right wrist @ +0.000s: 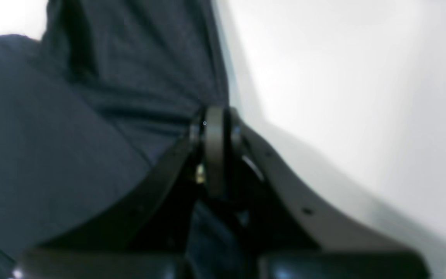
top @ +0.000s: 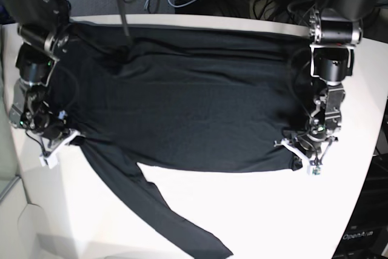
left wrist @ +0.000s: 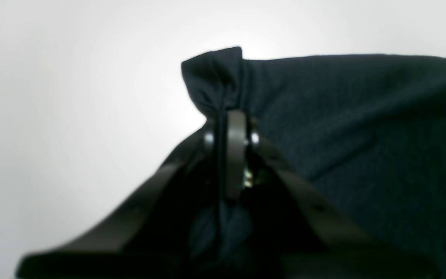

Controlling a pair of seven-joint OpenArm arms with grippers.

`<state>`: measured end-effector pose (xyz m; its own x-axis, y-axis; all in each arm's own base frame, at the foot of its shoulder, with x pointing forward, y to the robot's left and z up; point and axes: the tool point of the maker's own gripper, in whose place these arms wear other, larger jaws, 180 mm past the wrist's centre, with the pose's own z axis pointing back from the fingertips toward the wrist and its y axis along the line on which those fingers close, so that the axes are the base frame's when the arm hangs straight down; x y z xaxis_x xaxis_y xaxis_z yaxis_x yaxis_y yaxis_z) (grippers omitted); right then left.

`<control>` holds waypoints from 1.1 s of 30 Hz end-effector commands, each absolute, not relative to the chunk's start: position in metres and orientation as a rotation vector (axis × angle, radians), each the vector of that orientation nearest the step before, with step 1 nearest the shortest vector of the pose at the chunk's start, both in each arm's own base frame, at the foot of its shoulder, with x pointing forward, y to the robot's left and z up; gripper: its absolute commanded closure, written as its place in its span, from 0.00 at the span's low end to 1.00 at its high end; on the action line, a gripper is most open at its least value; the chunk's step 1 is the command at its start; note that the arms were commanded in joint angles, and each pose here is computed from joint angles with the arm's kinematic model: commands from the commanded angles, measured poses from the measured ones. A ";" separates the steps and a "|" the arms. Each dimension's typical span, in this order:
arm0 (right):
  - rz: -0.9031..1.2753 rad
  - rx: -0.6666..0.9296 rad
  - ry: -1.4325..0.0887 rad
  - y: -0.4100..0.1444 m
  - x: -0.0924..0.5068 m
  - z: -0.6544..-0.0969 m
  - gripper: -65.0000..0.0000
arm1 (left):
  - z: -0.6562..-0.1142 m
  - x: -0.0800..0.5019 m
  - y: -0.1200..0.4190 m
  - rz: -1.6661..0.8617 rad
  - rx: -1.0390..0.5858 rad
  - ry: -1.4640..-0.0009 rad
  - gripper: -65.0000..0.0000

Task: Fold the T-shirt properly
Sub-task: 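Close the right gripper on the shirt's side edge near the hem, then lift both side edges and fold them over onto the shoulder edge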

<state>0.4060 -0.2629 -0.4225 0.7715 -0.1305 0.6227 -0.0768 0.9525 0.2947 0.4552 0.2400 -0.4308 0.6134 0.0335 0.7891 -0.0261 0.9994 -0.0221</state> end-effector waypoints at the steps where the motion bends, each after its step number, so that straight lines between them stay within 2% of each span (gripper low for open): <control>1: -0.006 0.284 -0.720 -0.268 0.414 -0.408 1.00 | -0.435 0.452 0.241 0.025 -0.007 -0.864 1.00; 6: 0.073 0.211 -0.753 -0.258 0.404 -0.390 1.00 | -0.420 0.460 0.238 0.011 -0.009 -0.909 1.00; 18: 0.186 0.080 -0.749 -0.251 0.376 -0.362 1.00 | -0.380 0.435 0.208 -0.110 -0.012 -0.962 1.00; 25: 0.233 0.007 -0.750 -0.244 0.350 -0.347 1.00 | -0.362 0.413 0.244 -0.013 0.028 -0.987 1.00; 33: 0.274 -0.068 -0.778 -0.246 0.328 -0.330 1.00 | -0.350 0.388 0.250 -0.018 0.057 -1.000 1.00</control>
